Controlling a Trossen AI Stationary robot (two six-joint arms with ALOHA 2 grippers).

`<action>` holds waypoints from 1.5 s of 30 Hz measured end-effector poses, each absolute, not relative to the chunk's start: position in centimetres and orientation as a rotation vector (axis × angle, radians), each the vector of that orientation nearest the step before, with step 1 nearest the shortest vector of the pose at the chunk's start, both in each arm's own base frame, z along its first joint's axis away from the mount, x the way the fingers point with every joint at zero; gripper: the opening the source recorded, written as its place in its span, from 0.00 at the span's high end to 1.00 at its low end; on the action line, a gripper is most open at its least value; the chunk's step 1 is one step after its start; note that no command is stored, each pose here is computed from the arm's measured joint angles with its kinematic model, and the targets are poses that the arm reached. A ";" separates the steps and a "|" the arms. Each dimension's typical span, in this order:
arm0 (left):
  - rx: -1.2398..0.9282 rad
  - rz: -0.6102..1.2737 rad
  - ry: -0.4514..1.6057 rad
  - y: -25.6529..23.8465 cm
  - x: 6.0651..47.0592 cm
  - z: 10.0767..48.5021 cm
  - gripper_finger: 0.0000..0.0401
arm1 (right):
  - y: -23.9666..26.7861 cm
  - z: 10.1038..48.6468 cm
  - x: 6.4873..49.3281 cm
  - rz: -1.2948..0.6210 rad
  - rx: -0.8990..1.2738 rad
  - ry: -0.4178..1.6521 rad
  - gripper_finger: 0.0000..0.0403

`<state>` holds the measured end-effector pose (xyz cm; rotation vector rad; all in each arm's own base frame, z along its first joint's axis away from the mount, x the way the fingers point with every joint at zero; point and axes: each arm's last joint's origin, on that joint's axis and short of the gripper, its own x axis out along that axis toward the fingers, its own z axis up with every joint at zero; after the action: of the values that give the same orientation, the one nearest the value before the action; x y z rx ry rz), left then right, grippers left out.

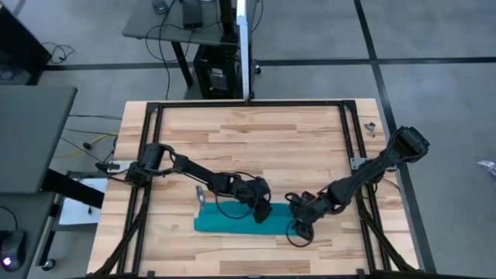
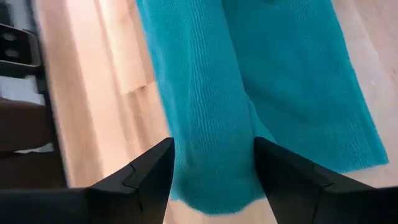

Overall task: Roll towel
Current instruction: Roll the blue towel

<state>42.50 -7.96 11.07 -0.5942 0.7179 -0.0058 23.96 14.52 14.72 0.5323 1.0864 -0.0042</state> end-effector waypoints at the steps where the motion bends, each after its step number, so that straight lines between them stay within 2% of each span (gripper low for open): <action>1: -0.594 -0.005 0.719 -7.9 42.5 11.1 0.76 | 14.7 14.3 24.2 -0.004 0.531 1.087 0.48; 5: -0.597 -0.002 0.725 -7.8 42.5 11.0 0.76 | 15.2 13.2 25.0 0.016 0.552 1.079 0.50; 7: -0.597 -0.001 0.726 -7.8 42.5 11.0 0.76 | 15.4 13.1 25.1 0.020 0.563 1.083 0.54; 14: -0.601 0.003 0.727 -7.7 42.5 11.0 0.76 | 16.4 13.2 24.7 0.087 0.578 1.112 0.92; 16: -0.602 0.005 0.727 -7.7 42.5 11.0 0.76 | 16.6 13.2 24.7 0.106 0.587 1.113 0.96; 21: -0.602 0.022 0.731 -7.4 42.5 10.9 0.76 | 16.7 13.7 24.7 0.108 0.648 1.109 0.91; 27: -0.607 0.056 0.727 -7.0 42.5 10.8 0.76 | 17.3 14.0 24.7 0.143 0.686 1.085 0.96; 30: -0.609 0.044 0.721 -7.2 42.5 10.9 0.76 | 16.8 13.9 24.7 0.113 0.681 1.106 0.95; 45: -0.604 -0.008 0.738 -7.7 42.4 10.8 0.76 | 15.2 14.6 24.4 0.041 0.716 1.170 0.72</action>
<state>42.43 -7.70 10.83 -0.6045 0.7379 -0.0078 24.38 15.20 14.64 0.7164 1.1704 0.0415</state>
